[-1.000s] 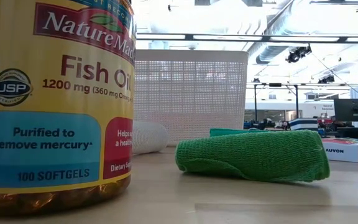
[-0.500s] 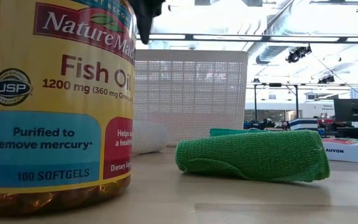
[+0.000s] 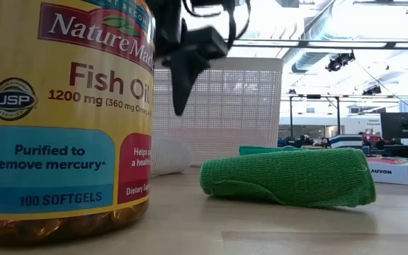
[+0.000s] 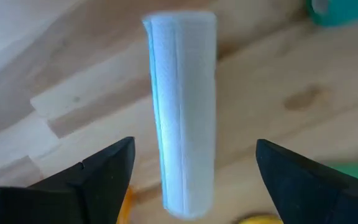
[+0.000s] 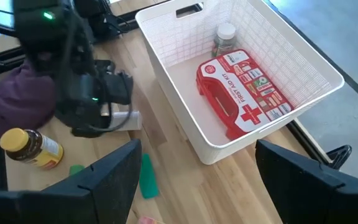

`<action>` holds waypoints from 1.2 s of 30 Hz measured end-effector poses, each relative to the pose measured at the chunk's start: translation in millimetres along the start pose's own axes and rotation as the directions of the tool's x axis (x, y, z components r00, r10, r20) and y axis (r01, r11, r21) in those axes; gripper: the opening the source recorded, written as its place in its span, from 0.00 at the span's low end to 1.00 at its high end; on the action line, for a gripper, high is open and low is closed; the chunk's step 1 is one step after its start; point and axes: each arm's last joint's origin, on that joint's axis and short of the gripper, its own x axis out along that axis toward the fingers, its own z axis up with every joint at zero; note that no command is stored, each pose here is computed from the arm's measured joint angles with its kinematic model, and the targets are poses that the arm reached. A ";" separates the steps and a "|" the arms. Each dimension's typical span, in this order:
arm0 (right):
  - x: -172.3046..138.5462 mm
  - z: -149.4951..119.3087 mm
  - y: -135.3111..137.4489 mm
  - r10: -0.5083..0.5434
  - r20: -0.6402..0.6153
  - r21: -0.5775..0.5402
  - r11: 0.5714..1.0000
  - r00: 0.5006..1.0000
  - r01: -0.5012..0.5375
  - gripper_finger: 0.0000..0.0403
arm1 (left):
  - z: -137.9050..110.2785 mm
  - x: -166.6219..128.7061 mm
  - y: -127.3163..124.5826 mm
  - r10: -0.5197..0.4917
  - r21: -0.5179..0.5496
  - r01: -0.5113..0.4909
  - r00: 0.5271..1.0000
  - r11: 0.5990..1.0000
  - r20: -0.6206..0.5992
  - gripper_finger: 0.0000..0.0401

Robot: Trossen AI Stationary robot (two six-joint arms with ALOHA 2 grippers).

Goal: Pick & place medical supplies in basket/bin
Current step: Put the white bandage into the white bin

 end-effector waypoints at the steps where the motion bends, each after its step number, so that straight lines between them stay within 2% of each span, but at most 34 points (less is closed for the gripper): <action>1: 0.0 0.0 0.0 0.001 0.000 0.000 1.000 1.000 -0.001 0.76 | 4.1 3.4 0.2 0.002 -0.009 -0.003 1.000 1.000 -0.013 0.89; 4: -0.5 -0.3 0.1 0.015 -0.007 -0.001 1.000 1.000 -0.015 0.76 | 12.1 12.5 -1.3 -0.002 -0.022 0.001 0.999 1.000 -0.040 0.85; 10: -2.5 -0.9 -1.2 0.024 -0.006 0.000 1.000 1.000 -0.024 0.76 | 12.3 28.9 -6.2 0.012 -0.012 -0.013 0.997 1.000 -0.082 0.78; 17: -5.6 -1.4 -4.0 0.006 0.014 0.004 1.000 1.000 -0.006 0.76 | 13.8 47.2 -9.9 0.035 0.059 -0.028 0.993 0.998 -0.113 0.70; 24: -9.0 -2.3 -6.6 0.009 0.022 0.009 1.000 1.000 -0.009 0.76 | 21.7 64.1 -14.8 -0.002 0.092 0.019 0.983 0.996 -0.181 0.62; 31: -11.8 -2.4 -9.8 -0.029 0.052 0.014 1.000 0.998 0.028 0.76 | 22.3 60.5 -19.8 -0.049 0.131 0.075 0.980 0.989 -0.191 0.55; 36: -13.6 -2.4 -12.1 -0.061 0.074 0.011 0.998 0.995 0.060 0.76 | 25.7 37.1 -30.2 -0.129 0.201 0.165 0.975 0.966 -0.180 0.45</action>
